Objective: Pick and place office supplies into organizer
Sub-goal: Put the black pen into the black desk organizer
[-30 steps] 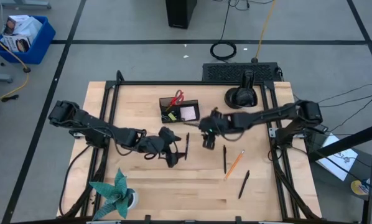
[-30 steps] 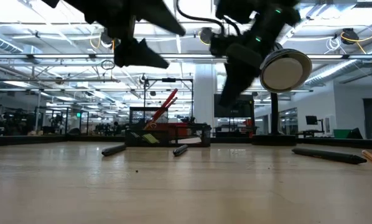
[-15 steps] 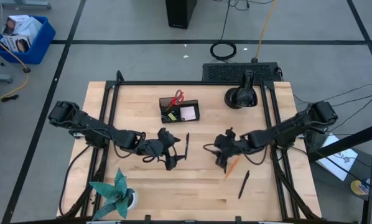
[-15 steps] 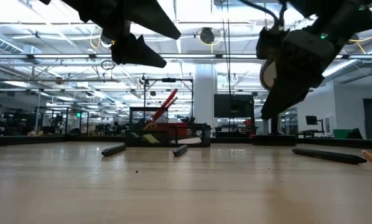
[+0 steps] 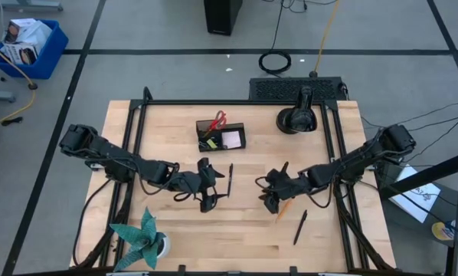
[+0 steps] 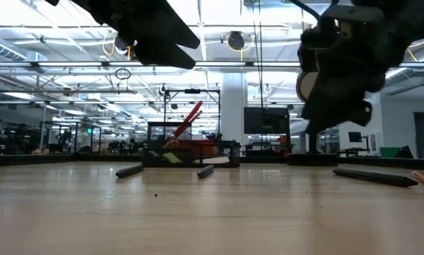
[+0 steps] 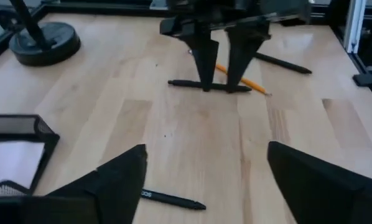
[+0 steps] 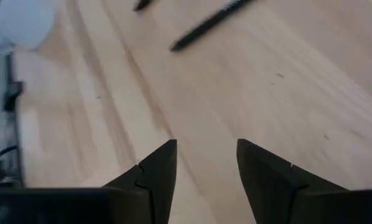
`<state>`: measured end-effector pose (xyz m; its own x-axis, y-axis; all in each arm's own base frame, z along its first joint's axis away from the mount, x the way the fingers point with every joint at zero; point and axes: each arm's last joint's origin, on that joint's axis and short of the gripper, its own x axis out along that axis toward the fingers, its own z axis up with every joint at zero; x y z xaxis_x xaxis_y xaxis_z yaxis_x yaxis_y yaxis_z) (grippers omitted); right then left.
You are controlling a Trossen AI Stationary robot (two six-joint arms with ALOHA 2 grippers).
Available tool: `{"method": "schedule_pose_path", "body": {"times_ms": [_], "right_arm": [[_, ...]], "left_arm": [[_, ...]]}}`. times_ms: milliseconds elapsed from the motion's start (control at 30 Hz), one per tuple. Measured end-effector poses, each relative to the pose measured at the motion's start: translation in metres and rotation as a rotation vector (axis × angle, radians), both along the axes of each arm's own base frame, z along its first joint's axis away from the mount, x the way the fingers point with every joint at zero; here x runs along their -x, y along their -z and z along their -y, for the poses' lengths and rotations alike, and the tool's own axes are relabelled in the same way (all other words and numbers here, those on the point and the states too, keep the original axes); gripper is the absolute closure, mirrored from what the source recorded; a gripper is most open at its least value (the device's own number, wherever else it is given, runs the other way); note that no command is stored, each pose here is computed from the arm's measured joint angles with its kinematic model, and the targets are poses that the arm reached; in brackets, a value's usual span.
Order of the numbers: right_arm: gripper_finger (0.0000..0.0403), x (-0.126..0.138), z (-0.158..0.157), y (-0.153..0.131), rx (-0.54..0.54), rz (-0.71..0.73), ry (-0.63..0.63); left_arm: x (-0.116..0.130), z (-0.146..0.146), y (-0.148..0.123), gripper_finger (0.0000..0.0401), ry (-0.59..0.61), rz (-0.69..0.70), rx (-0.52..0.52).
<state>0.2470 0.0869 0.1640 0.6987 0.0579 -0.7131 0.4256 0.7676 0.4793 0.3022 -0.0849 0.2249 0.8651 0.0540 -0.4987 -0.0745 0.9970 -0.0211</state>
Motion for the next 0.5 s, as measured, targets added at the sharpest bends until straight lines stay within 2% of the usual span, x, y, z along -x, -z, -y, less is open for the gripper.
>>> {"method": "schedule_pose_path", "body": {"times_ms": [233, 400, 500], "right_arm": [[0.0261, 0.014, -0.007, 0.009, -0.021, -0.108, 0.163], [0.0274, 0.025, -0.001, 0.016, 0.005, -0.219, 0.298], [0.0281, 0.027, 0.004, 0.017, -0.027, -0.264, 0.356]], "left_arm": [[-0.001, -0.008, 0.002, 0.0133, -0.006, -0.030, -0.039], [0.000, -0.011, 0.004, 0.0147, -0.009, -0.053, -0.058], [0.000, -0.011, 0.005, 0.0148, -0.008, -0.061, -0.060]]}}
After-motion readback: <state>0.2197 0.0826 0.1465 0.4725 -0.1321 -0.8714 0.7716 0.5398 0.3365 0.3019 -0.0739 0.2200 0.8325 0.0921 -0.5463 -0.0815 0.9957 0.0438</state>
